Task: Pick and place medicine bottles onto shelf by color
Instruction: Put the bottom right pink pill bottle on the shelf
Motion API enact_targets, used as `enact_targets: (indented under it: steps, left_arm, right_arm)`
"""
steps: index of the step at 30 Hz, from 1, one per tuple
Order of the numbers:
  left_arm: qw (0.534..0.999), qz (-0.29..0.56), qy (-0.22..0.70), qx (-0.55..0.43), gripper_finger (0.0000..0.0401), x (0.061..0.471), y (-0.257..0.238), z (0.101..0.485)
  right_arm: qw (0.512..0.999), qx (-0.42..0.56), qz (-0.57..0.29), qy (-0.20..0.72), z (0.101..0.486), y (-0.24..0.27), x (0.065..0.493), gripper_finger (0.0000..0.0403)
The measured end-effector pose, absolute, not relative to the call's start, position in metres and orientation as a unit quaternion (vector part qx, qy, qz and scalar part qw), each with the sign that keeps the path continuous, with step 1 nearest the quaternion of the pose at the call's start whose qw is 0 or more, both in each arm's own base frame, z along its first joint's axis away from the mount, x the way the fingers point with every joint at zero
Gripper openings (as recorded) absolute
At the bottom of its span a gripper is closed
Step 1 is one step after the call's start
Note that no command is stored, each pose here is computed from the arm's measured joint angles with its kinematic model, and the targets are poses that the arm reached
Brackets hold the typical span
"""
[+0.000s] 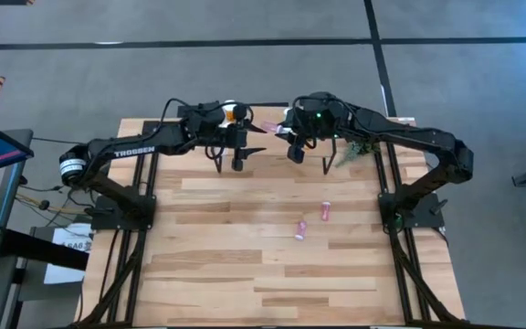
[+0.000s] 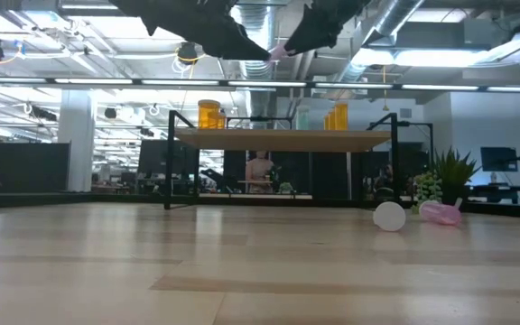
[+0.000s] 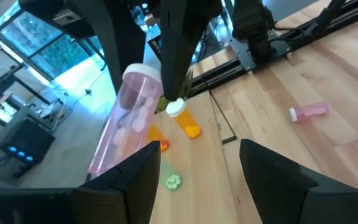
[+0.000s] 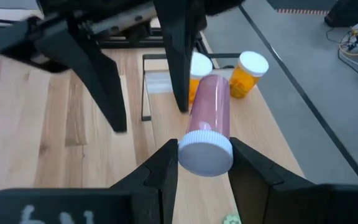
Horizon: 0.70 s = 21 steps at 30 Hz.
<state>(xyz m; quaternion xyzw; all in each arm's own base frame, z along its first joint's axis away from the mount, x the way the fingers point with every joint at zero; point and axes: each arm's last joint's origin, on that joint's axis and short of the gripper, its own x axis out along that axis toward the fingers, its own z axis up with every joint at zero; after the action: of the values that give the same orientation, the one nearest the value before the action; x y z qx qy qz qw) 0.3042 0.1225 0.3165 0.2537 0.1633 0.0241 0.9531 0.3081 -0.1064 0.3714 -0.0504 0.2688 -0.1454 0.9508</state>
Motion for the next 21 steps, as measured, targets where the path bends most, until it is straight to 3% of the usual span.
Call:
enact_targets:
  steps: [13, 21]
  left_arm:
    - [0.961, 0.036, 0.127, 0.243, 0.0211, 0.253, 0.1, 0.365]
    - [0.962, 0.04, 0.148, 0.227, 0.0211, 0.247, 0.112, 0.352]
  right_arm:
    - [0.942, -0.025, -0.184, 0.28, 0.369, -0.13, 0.297, 0.0141]
    - [0.941, 0.02, -0.156, 0.3, 0.366, -0.162, 0.304, 0.0141]
